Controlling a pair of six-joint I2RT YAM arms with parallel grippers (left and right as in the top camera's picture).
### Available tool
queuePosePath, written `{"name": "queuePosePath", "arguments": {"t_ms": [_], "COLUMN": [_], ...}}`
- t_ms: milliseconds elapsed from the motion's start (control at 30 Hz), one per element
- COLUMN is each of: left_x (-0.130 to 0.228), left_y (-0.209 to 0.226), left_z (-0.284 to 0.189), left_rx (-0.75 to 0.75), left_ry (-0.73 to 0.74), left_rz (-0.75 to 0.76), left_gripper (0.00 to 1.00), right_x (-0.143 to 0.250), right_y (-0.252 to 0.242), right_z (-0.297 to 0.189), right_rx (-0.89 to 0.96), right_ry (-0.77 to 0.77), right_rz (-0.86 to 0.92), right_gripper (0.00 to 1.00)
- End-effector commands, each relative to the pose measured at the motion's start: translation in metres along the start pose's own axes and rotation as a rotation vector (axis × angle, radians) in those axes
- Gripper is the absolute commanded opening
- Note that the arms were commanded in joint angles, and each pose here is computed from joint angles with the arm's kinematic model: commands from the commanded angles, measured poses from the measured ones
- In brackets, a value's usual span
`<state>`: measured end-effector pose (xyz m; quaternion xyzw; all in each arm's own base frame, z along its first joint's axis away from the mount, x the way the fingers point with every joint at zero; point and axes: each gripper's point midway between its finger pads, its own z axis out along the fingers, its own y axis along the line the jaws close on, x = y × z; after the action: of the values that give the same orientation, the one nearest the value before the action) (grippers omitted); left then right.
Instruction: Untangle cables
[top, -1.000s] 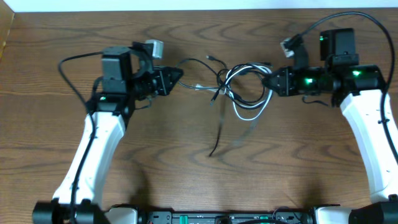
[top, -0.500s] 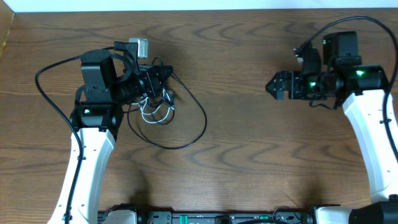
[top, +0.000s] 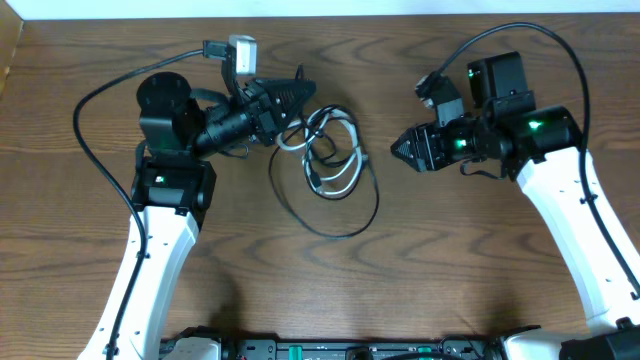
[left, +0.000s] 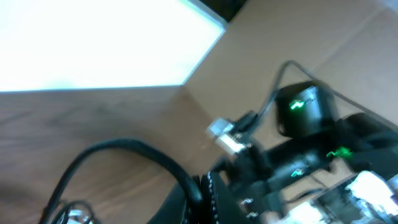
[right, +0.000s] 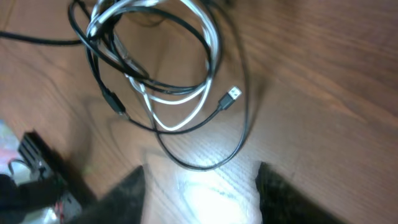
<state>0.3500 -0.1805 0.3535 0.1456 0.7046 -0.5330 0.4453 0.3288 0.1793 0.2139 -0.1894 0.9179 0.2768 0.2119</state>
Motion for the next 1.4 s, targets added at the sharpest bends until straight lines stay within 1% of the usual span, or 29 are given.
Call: {"name": "queuePosePath", "arguments": {"t_ms": [0,33,67,100,133,333,533,600,633,667,733,967,1033,1100,1233,1333,1367], "left_x": [-0.011,-0.014,-0.016,-0.016,-0.017,-0.018,-0.016,-0.015,-0.015,-0.014,-0.014,-0.012,-0.012,-0.013,-0.014,-0.015,-0.015], "left_y": [-0.029,-0.032,-0.033,-0.035,-0.036,-0.043,-0.045,-0.046,-0.046,-0.046,-0.047,-0.051,-0.053,-0.055,-0.06,-0.065,-0.065], "left_z": [-0.004,-0.004,-0.005,-0.005,-0.005,-0.006,-0.006,-0.007,-0.007,-0.007,-0.007,-0.008,-0.009,-0.01,-0.012,-0.014,-0.015], "left_rx": [0.093,0.103,0.109,0.114,0.12,0.147,0.157,0.163,0.164,0.165,0.166,0.183,0.184,0.187,0.192,0.195,0.196], "left_ry": [-0.009,-0.019,-0.022,-0.023,-0.023,-0.016,-0.004,0.002,0.004,0.004,0.005,0.023,0.022,0.019,0.015,0.011,0.01], "left_rz": [-0.069,-0.077,-0.083,-0.088,-0.09,-0.105,-0.108,-0.106,-0.106,-0.106,-0.106,-0.108,-0.105,-0.099,-0.097,-0.088,-0.086], "left_gripper": [0.08,0.08,0.08,0.07,0.08,0.08,0.08,0.08,0.08,0.07,0.08,0.08,0.08,0.08,0.08,0.08,0.08], "right_x": [0.002,0.002,0.002,0.002,0.002,0.004,0.0,-0.004,-0.006,-0.008,-0.009,-0.013,-0.014,-0.015,-0.012,-0.008,-0.007], "right_y": [0.015,0.019,0.02,0.021,0.021,0.018,0.037,0.046,0.049,0.054,0.061,0.062,0.061,0.059,0.053,0.055,0.055], "right_z": [0.011,0.015,0.018,0.02,0.022,0.04,0.054,0.056,0.057,0.058,0.059,0.065,0.066,0.071,0.086,0.096,0.098], "right_rx": [-0.045,-0.052,-0.054,-0.052,-0.054,-0.075,-0.19,-0.204,-0.209,-0.215,-0.222,-0.174,-0.174,-0.174,-0.181,-0.22,-0.233], "right_ry": [0.02,0.021,0.019,0.017,0.012,-0.019,-0.086,-0.105,-0.114,-0.122,-0.135,-0.15,-0.152,-0.15,-0.126,-0.106,-0.102], "right_rz": [-0.056,-0.07,-0.08,-0.085,-0.093,-0.113,-0.186,-0.216,-0.232,-0.259,-0.311,-0.34,-0.347,-0.347,-0.334,-0.328,-0.327], "right_gripper": [0.35,0.25,0.24,0.3,0.41,0.42,0.42,0.51,0.58,0.68,0.74,0.77,0.73,0.67,0.64,0.61,0.56]}}
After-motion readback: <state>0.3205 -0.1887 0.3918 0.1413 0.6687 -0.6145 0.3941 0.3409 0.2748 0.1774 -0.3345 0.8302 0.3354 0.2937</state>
